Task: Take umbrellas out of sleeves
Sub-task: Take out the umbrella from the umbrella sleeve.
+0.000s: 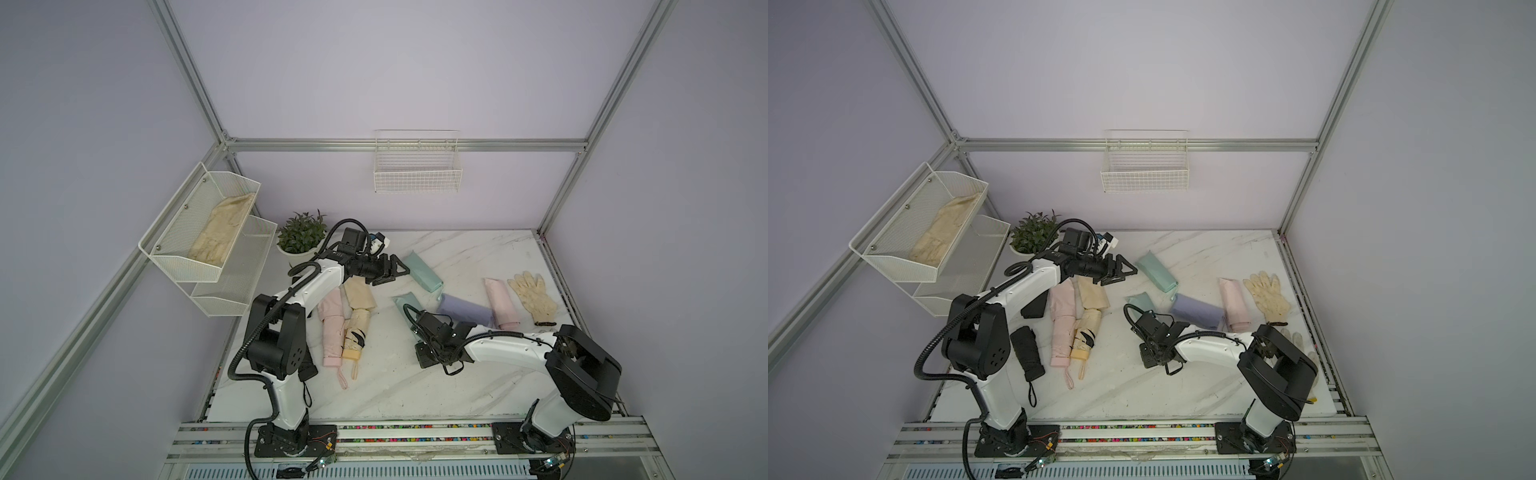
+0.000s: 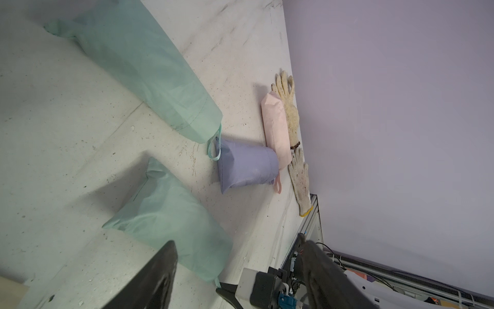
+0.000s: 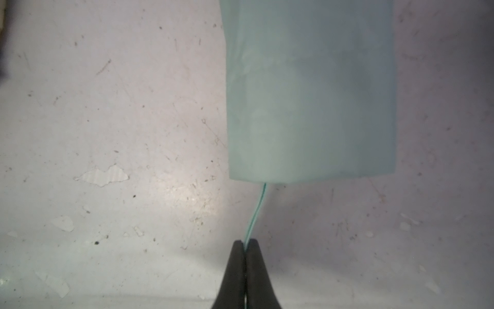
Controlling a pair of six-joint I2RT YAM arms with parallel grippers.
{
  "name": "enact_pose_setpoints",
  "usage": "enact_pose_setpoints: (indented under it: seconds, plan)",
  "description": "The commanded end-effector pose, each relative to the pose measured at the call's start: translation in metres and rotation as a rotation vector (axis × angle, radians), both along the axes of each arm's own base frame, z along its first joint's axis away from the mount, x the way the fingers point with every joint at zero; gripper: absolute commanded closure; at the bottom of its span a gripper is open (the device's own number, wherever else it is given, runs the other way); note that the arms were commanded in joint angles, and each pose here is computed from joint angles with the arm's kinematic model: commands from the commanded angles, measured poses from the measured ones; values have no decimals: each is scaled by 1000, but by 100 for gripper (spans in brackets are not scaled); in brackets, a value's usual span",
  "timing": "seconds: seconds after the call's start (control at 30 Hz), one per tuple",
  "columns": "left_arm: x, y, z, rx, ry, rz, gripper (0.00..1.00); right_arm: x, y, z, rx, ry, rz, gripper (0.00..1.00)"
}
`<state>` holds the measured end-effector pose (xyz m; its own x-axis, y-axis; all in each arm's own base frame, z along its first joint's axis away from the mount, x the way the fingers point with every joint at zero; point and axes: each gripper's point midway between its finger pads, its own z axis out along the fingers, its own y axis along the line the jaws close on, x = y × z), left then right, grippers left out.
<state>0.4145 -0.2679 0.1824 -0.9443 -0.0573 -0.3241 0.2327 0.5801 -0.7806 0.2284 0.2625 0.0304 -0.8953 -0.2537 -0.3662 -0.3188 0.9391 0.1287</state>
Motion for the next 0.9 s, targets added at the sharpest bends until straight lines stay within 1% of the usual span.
enact_pose_setpoints:
  seconds: [0.0, 0.17, 0.43, 0.57, 0.7, 0.87]
  plan:
    - [0, -1, -13, 6, 14, -7, 27, -1, 3, -2, 30, 3, -13, 100]
    - [0, -3, -34, 10, 89, -13, 27, -3, 3, -7, 43, 11, -24, 100]
    - [4, 2, -62, 75, 157, 15, 29, -6, -5, -11, 67, 21, -75, 100]
    - [6, 3, -69, 84, 177, 32, 30, -7, -5, -10, 101, 27, -78, 100]
    - [4, 1, -76, 77, 207, 29, 38, -11, -3, -9, 117, 41, -65, 100]
    - [8, 4, -82, 89, 216, 45, 38, -13, 1, -6, 143, 43, -46, 100]
